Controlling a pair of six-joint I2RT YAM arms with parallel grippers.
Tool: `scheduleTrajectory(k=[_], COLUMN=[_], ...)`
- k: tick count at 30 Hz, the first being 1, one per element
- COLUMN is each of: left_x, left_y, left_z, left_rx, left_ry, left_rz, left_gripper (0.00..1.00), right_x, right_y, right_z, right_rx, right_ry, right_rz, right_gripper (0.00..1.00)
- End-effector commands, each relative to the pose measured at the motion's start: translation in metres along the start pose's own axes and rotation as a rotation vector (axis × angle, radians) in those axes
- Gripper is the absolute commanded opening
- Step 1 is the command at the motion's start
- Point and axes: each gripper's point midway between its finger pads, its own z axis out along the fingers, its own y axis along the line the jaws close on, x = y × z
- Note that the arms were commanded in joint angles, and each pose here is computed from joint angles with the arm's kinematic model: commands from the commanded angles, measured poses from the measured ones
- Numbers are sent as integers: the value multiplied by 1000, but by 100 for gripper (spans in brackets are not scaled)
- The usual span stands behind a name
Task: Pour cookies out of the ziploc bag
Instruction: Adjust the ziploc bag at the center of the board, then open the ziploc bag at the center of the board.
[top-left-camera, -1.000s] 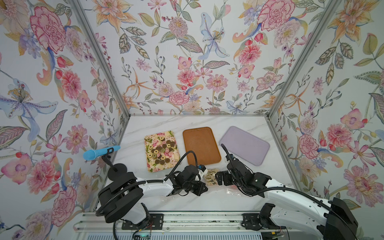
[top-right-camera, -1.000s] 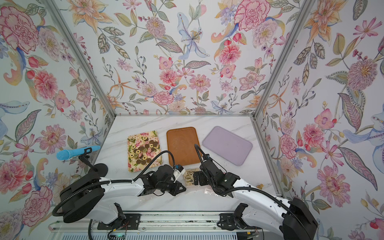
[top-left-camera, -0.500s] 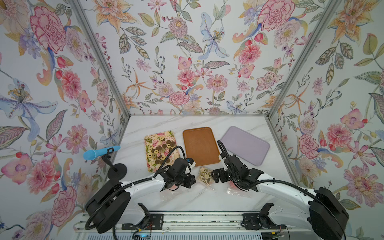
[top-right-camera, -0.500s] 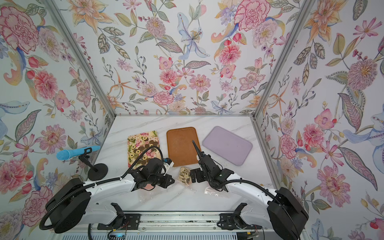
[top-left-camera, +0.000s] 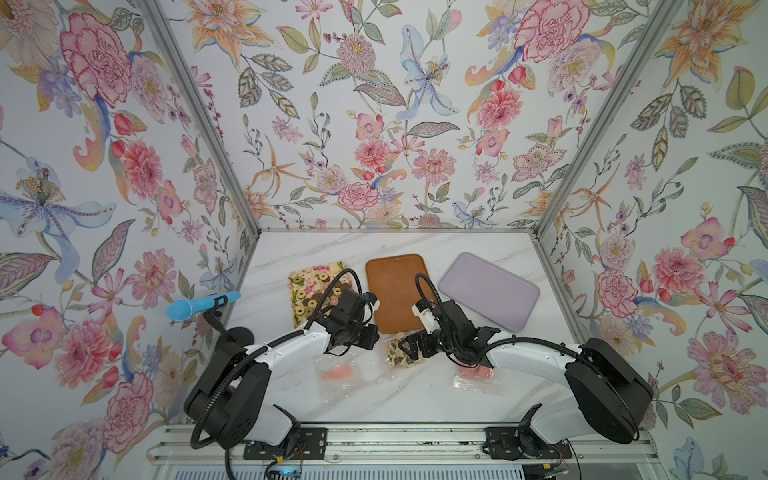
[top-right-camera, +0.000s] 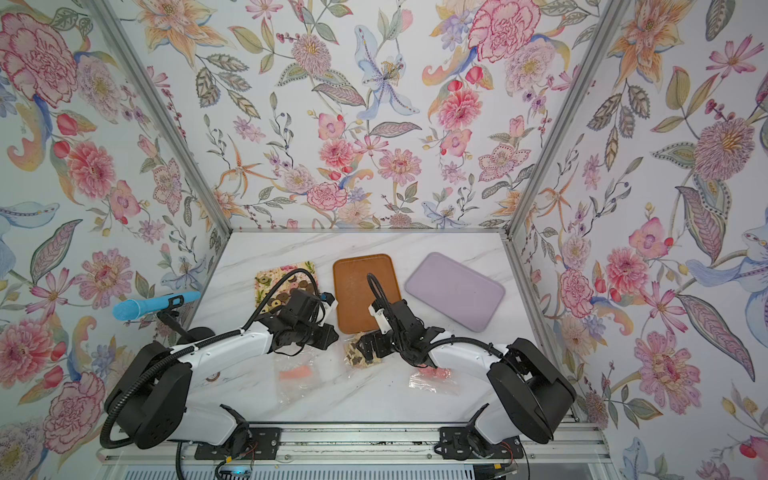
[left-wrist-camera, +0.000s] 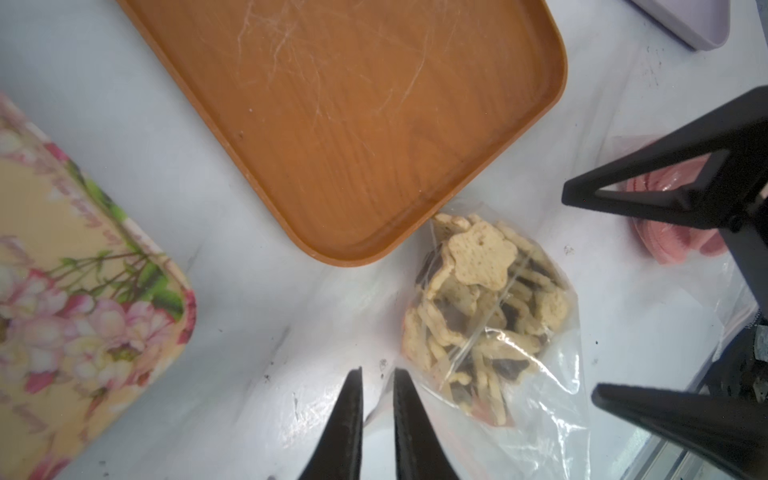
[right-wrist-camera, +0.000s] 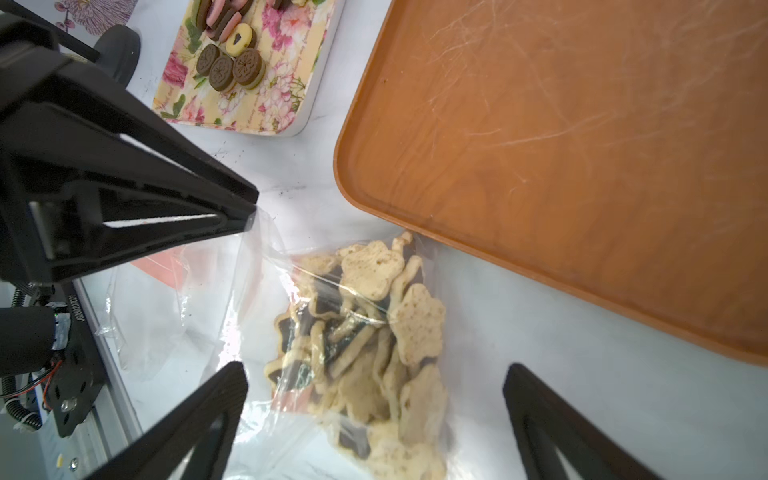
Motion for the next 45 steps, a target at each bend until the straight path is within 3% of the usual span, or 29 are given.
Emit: scheduleTrajectory(k=[1, 4, 8, 14, 17, 20, 22, 31, 39, 45], left_x=[-21, -24, 2, 48, 62, 71, 75, 75, 72, 63], left_y=[15, 15, 13, -24, -40, -41, -39, -45, -48, -54], left_z=[-5, -14, -29, -48, -42, -29, -24, -9, -4, -6], left_rx=[-82, -93, -66, 116, 210, 220, 181, 272, 284, 335], left_ry=[-29, -52, -61, -64, -70, -63, -52, -110, -112, -155], left_rz=[37, 14, -63, -183, -230, -270, -277, -405, -415, -426], left_gripper=[18, 18, 21, 37, 49, 57, 58, 56, 56, 45], right_x=[-7, -4, 3, 9, 9, 8, 8, 9, 7, 6], right_y=[10, 8, 5, 6, 6, 8, 9, 9, 9, 9], right_z=[2, 4, 7, 14, 16, 17, 15, 14, 13, 13], right_rx=[-46, -43, -40, -56, -64, -74, -74, -81, -82, -86], right_ry=[-19, -13, 7, 37, 34, 29, 29, 24, 17, 17], right_rz=[-15, -11, -3, 4, 10, 10, 7, 2, 0, -1], right_gripper=[100, 100, 100, 98, 97, 97, 97, 97, 96, 97])
